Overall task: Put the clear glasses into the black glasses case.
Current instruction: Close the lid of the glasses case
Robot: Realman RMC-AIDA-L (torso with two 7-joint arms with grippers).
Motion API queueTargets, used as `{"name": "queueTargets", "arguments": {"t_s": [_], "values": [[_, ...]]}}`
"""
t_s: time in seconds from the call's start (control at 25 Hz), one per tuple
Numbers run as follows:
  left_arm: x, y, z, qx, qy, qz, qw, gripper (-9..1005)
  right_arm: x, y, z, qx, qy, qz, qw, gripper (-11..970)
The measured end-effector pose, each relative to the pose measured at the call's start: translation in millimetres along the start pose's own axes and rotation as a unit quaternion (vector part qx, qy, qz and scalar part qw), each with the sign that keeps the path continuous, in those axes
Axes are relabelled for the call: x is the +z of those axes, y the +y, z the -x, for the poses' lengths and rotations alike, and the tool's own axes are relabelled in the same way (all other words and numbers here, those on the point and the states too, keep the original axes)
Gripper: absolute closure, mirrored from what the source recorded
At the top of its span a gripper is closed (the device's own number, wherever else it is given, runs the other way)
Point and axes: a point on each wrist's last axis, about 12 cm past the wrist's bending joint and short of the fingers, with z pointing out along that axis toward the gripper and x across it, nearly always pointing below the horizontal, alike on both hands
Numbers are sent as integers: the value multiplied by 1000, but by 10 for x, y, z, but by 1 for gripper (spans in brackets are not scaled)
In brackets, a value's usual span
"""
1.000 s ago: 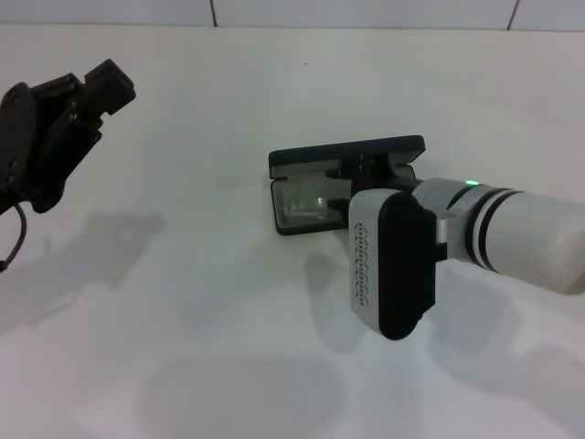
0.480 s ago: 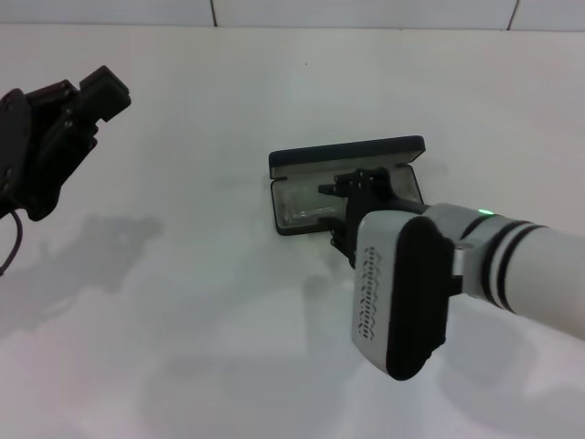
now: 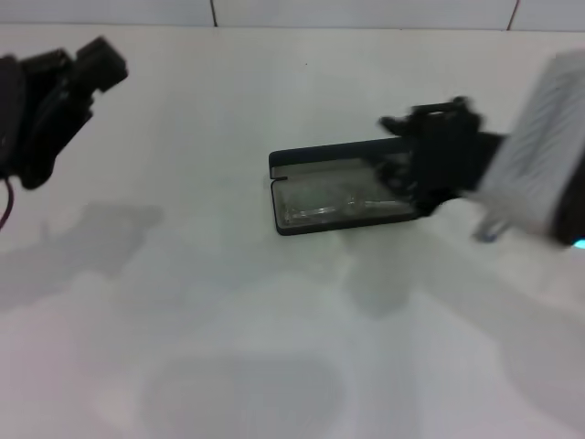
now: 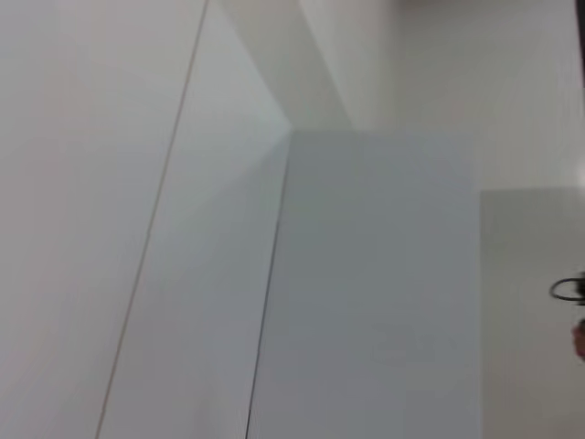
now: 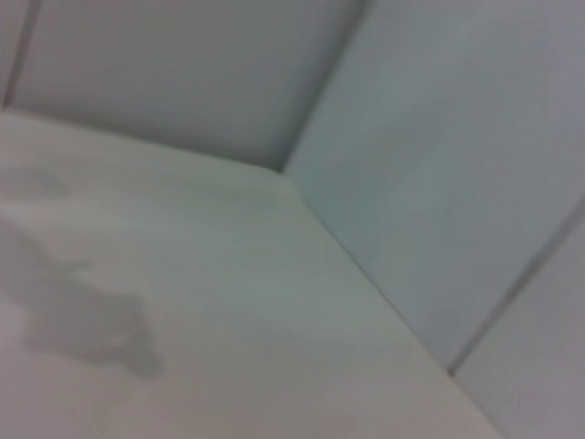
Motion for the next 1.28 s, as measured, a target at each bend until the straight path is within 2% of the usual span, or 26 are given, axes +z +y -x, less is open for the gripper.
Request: {"name": "queueTargets", "arguments": {"t_s": [0.16, 0.24, 0.44, 0.6, 0.76, 1.0, 1.16, 1.24, 1.28], "values": [[166, 139, 63, 11, 5, -14, 1000, 945, -318, -292, -139, 90, 10, 9, 996, 640], [245, 204, 75, 13, 10, -15, 1000, 945, -497, -399, -219, 129, -16, 37, 991, 640], [467, 330, 54, 11, 28, -21, 999, 945, -972, -648, -467, 180, -107, 84, 974, 641], [664, 402, -32, 7, 52, -22, 998, 945, -1213, -776, -739, 207, -128, 69, 968, 642], [884, 547, -154, -6, 109, 3, 994, 945, -1388, -866, -1061, 261, -126, 22, 957, 643], [1350, 820, -388, -5, 240, 45, 970, 942, -1487, -853, -1403, 319, -118, -7, 940, 641], [1599, 865, -595, -8, 329, 50, 943, 930, -1462, -819, -1501, 338, -115, -5, 934, 640], [1686, 850, -698, -8, 365, 50, 930, 877, -1451, -808, -1531, 344, -114, -4, 932, 640], [1704, 845, -715, -7, 369, 50, 928, 851, -1450, -805, -1543, 347, -114, -5, 931, 639]]}}
